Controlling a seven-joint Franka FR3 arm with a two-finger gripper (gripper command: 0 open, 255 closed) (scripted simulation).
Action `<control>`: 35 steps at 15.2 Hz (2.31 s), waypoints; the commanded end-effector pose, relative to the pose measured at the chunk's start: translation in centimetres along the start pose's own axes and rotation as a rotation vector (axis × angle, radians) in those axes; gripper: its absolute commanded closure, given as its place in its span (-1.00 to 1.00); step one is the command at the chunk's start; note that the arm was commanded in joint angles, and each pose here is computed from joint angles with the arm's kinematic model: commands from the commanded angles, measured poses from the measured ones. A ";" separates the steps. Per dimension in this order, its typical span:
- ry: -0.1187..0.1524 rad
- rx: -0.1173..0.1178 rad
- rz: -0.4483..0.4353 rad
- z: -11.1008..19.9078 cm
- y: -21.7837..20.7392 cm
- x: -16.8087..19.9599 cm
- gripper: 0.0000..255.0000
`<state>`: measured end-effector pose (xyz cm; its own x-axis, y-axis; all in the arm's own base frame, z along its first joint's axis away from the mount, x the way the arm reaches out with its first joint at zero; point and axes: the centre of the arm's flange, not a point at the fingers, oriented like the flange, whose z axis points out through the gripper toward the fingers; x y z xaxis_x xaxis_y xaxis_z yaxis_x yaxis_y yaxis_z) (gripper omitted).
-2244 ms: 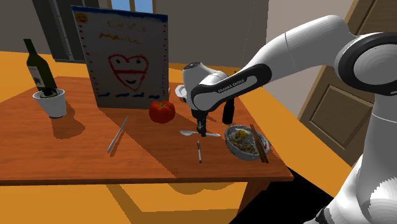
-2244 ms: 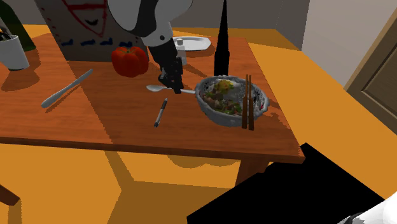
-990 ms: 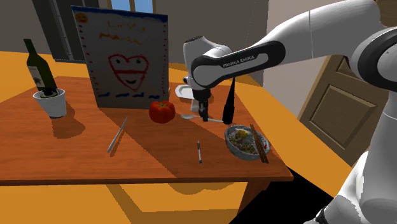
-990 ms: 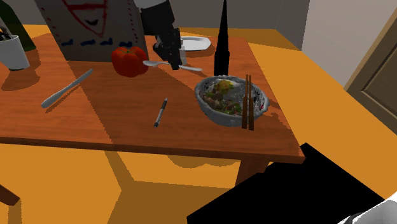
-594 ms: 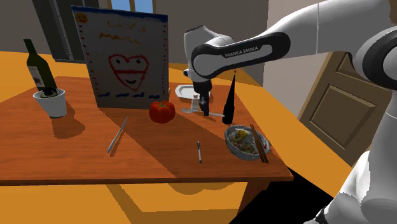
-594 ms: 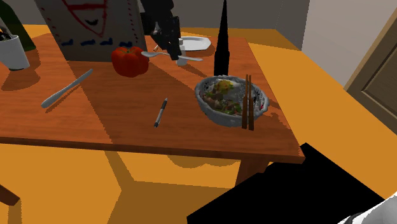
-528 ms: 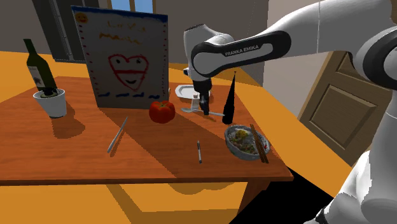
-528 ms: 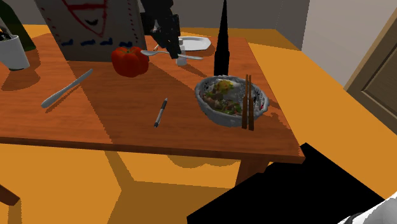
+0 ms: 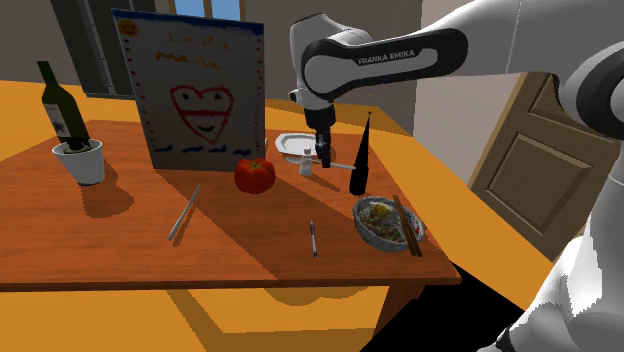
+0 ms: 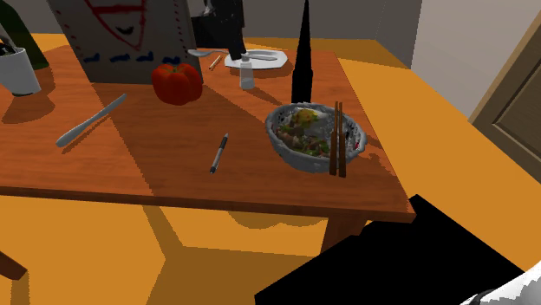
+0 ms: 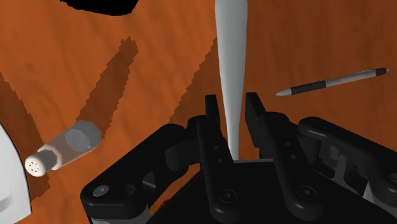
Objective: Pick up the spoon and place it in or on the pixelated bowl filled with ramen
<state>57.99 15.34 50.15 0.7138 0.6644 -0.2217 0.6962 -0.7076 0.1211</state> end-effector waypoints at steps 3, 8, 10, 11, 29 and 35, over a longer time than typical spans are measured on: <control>0.000 0.000 0.000 0.0 -1.4 -3.7 1.00; 0.000 0.000 0.000 0.7 -3.8 -9.8 1.00; 0.000 0.000 0.000 1.0 -4.8 -12.3 1.00; 0.000 0.000 0.000 1.1 -5.3 -13.5 1.00; 0.000 0.000 0.000 8.5 -8.6 -18.2 1.00; 0.000 0.000 0.000 9.8 -8.7 -17.9 1.00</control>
<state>38.42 7.28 43.58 0.7135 0.6644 -0.2222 0.6964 -0.7075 0.1208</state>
